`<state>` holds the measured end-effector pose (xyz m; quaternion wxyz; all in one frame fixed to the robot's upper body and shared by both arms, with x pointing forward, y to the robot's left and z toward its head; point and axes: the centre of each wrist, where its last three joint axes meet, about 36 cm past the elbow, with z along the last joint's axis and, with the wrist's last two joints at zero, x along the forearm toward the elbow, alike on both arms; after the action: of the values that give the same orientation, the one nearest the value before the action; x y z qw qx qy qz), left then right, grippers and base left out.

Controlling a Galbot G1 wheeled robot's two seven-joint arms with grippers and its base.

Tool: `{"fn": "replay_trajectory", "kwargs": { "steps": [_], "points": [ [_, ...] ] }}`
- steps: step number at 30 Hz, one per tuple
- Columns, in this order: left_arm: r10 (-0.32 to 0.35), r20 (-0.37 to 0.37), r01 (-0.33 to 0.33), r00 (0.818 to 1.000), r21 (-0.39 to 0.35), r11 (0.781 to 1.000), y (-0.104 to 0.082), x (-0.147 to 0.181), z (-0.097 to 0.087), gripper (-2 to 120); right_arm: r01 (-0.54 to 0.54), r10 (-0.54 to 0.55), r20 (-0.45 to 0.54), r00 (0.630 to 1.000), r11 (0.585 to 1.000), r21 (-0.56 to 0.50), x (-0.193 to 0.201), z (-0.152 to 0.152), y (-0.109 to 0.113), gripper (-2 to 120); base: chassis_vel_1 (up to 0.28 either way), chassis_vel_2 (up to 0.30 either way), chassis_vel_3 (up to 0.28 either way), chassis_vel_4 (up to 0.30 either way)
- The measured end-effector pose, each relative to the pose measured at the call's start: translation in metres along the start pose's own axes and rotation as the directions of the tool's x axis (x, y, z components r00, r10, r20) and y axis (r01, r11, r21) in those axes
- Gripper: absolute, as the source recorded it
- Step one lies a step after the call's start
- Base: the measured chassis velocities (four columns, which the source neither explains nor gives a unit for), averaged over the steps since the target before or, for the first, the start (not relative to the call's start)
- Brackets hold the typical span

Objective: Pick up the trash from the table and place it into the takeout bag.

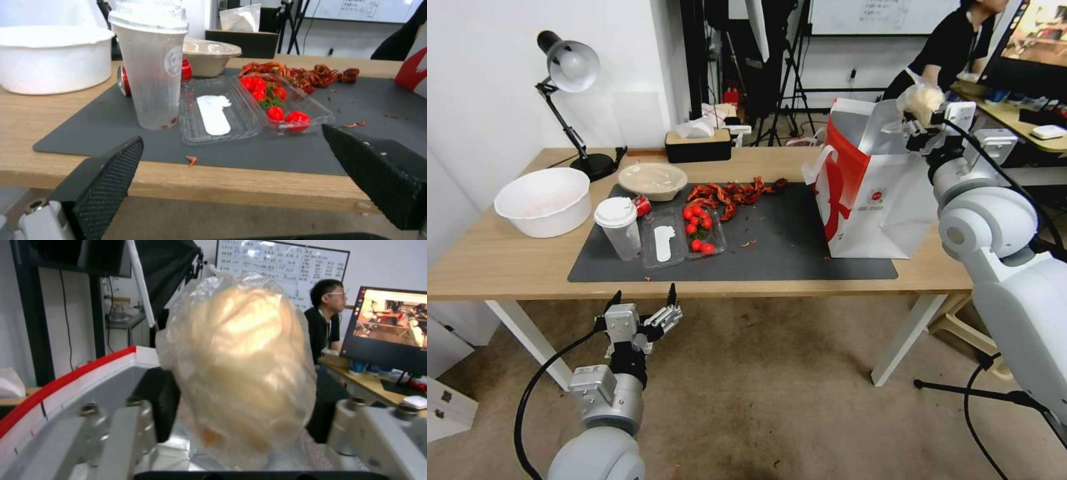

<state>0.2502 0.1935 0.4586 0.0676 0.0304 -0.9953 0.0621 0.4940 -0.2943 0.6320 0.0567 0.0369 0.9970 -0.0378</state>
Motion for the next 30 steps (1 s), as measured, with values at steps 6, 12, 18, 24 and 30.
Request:
{"fn": "replay_trajectory", "kwargs": {
  "steps": [6,12,18,24,30],
  "points": [
    [0.0,0.005,0.0,1.0,0.002,1.0,0.0,0.0,-0.001,100,-0.012,0.012,-0.017,1.0,1.0,0.02,0.0,-0.005,-0.001,80,0.0,0.0,0.0,0.0],
    [0.0,0.005,0.0,1.0,0.002,1.0,0.0,0.0,-0.001,100,-0.007,0.008,-0.038,0.999,0.999,0.035,0.002,-0.009,-0.003,97,0.0,0.0,0.0,0.0],
    [0.0,0.003,0.0,1.0,0.004,1.0,-0.001,0.001,-0.001,100,-0.008,0.012,-0.069,0.998,0.999,0.054,0.003,-0.01,-0.004,100,0.0,0.0,0.0,0.0],
    [-0.004,0.001,0.004,1.0,0.004,1.0,-0.002,0.001,0.0,100,-0.008,0.012,-0.078,0.997,0.999,0.051,0.002,-0.009,-0.005,100,0.0,0.0,0.0,0.0],
    [-0.009,0.009,0.009,1.0,0.003,1.0,-0.001,0.002,-0.002,100,0.018,-0.018,-0.031,0.999,1.0,0.011,0.007,-0.011,0.002,100,0.0,0.0,0.0,0.0]
  ]
}}
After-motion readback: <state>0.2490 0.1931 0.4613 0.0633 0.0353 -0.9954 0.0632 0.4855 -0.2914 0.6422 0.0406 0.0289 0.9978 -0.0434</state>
